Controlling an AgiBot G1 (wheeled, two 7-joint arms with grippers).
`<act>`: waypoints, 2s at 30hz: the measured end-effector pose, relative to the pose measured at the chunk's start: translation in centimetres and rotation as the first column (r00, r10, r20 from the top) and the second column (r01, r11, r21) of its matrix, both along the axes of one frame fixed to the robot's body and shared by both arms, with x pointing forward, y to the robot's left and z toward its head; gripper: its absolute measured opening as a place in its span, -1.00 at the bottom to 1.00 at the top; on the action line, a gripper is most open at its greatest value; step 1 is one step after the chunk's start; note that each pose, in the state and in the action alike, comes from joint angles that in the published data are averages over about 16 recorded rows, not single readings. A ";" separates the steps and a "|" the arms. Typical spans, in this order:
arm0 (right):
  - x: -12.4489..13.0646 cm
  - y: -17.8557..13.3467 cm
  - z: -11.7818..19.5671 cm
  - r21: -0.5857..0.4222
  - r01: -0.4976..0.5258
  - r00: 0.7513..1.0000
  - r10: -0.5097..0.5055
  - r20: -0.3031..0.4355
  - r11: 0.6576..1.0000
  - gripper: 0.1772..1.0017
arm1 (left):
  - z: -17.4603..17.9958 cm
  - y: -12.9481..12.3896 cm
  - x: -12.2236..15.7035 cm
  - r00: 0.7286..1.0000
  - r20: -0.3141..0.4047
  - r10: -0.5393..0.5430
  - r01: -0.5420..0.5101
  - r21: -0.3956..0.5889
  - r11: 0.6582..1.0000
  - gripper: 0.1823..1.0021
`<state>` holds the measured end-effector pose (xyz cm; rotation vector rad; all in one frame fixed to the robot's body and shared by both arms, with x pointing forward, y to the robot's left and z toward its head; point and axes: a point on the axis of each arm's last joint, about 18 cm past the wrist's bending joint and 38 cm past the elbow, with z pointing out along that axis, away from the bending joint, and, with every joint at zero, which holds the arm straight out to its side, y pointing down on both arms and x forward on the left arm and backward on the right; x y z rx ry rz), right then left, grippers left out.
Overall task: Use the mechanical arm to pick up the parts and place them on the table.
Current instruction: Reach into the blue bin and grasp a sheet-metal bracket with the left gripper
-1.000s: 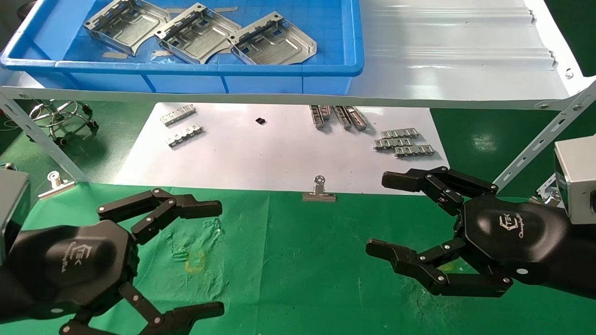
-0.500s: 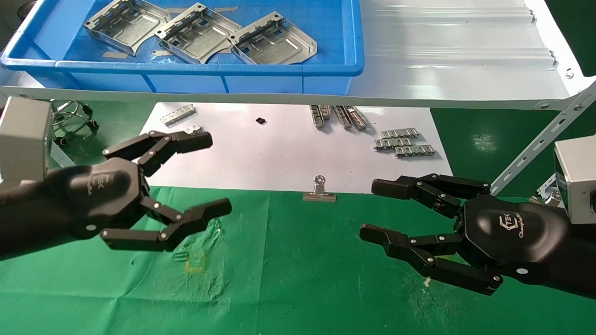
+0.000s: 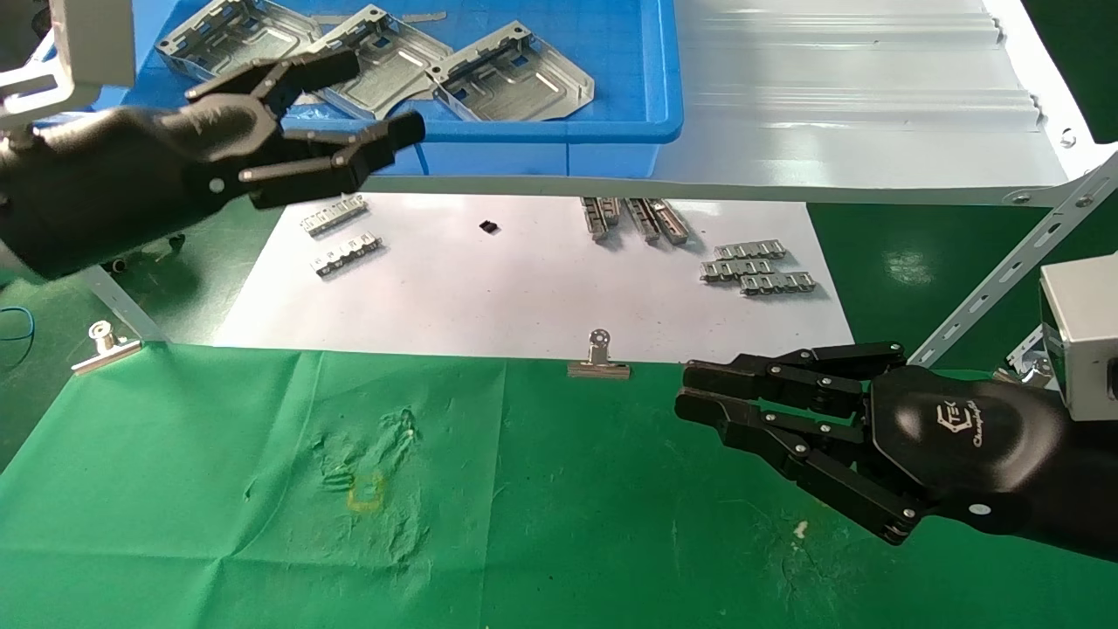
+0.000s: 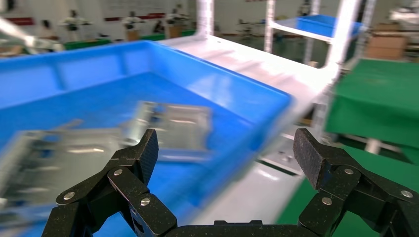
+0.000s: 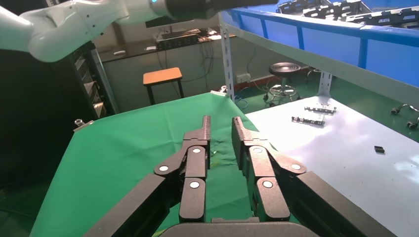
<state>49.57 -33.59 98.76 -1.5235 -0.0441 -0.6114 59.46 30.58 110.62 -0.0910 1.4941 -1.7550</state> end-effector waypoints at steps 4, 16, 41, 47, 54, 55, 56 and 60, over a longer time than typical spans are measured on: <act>0.0 0.0 0.0 0.000 0.000 1.000 0.000 0.000 1.000 -0.65 | 2.3 0.1 2.1 0.998 -0.018 0.064 -0.064 -0.016 0.998 1.00; 0.0 0.0 0.0 0.000 0.000 1.000 0.000 0.000 1.000 -0.92 | 7.7 0.9 6.3 0.965 -0.089 0.247 -0.245 0.038 0.969 1.00; 0.0 0.0 0.0 0.000 0.000 1.000 0.000 0.000 1.000 -0.96 | 9.4 2.7 9.6 0.884 -0.128 0.450 -0.445 0.068 0.893 0.96; 0.0 0.0 0.0 0.000 0.000 1.000 0.000 0.000 1.000 -0.96 | 9.4 2.6 10.2 0.870 -0.123 0.478 -0.474 0.060 0.879 0.86; 0.0 0.0 0.0 0.000 0.000 1.000 0.000 0.000 1.000 -0.96 | 9.3 2.4 10.5 0.866 -0.120 0.486 -0.482 0.059 0.874 0.64; 0.0 0.0 0.0 0.000 0.000 1.000 0.000 0.000 1.000 -0.96 | 9.3 2.4 10.5 0.866 -0.120 0.485 -0.481 0.060 0.875 0.61; 0.0 0.0 0.0 0.000 0.000 1.000 0.000 0.000 1.000 -0.96 | 9.3 2.4 10.5 0.867 -0.120 0.484 -0.480 0.060 0.875 0.55; 0.0 0.0 0.0 0.000 0.000 1.000 0.000 0.000 1.000 -0.96 | 9.2 2.2 10.5 0.870 -0.120 0.478 -0.474 0.064 0.878 0.35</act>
